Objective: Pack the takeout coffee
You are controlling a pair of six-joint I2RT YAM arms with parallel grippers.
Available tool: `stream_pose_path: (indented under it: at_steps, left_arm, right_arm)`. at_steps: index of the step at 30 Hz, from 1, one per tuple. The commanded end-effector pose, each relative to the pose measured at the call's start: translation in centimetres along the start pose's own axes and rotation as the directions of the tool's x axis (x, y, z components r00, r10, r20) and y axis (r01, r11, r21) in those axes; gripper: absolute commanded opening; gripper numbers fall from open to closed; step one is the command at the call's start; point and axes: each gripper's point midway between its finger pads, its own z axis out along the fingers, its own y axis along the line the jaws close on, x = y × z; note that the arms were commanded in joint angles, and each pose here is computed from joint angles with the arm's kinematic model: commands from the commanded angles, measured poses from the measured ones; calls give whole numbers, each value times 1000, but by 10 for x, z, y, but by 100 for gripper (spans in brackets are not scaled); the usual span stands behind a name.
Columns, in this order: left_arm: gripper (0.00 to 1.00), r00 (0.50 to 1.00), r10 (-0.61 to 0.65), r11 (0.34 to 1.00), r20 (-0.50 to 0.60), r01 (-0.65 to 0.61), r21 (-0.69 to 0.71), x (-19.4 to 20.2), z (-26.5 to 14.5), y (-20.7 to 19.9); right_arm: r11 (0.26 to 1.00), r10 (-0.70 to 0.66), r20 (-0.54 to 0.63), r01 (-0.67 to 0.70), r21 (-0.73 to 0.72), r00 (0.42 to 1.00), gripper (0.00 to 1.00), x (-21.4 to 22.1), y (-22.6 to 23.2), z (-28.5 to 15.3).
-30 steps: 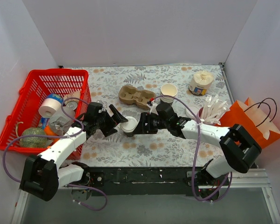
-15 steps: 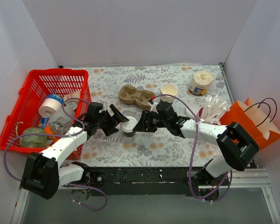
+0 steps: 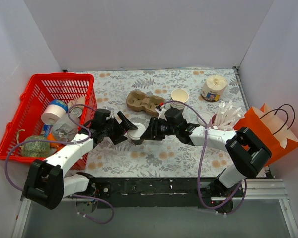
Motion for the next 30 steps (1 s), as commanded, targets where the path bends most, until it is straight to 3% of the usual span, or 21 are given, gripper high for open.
stream_pose_path:
  at_steps: [1, 10, 16, 21, 30]
  left_arm:
    - [86, 1000, 5, 1000, -13, -5, -1, 4, 2, 3]
    - [80, 999, -16, 999, -51, 14, -39, 11, 11, 16]
    - [79, 998, -15, 999, -54, 13, -40, 11, 12, 17]
    - [79, 998, -17, 999, -61, 14, -50, 11, 14, 19]
    - [79, 998, -12, 999, -66, 9, -40, 11, 14, 15]
  right_arm:
    - [1000, 27, 27, -27, -1, 999, 45, -10, 2, 5]
    - [996, 90, 33, -91, 14, 995, 30, -6, -12, 12]
    - [993, 78, 57, -82, 80, 995, 1, -3, -33, 13]
    - [984, 62, 52, -70, 164, 997, 1, 2, -52, 13]
    - [993, 19, 73, -28, 111, 997, 1, -9, -32, 8]
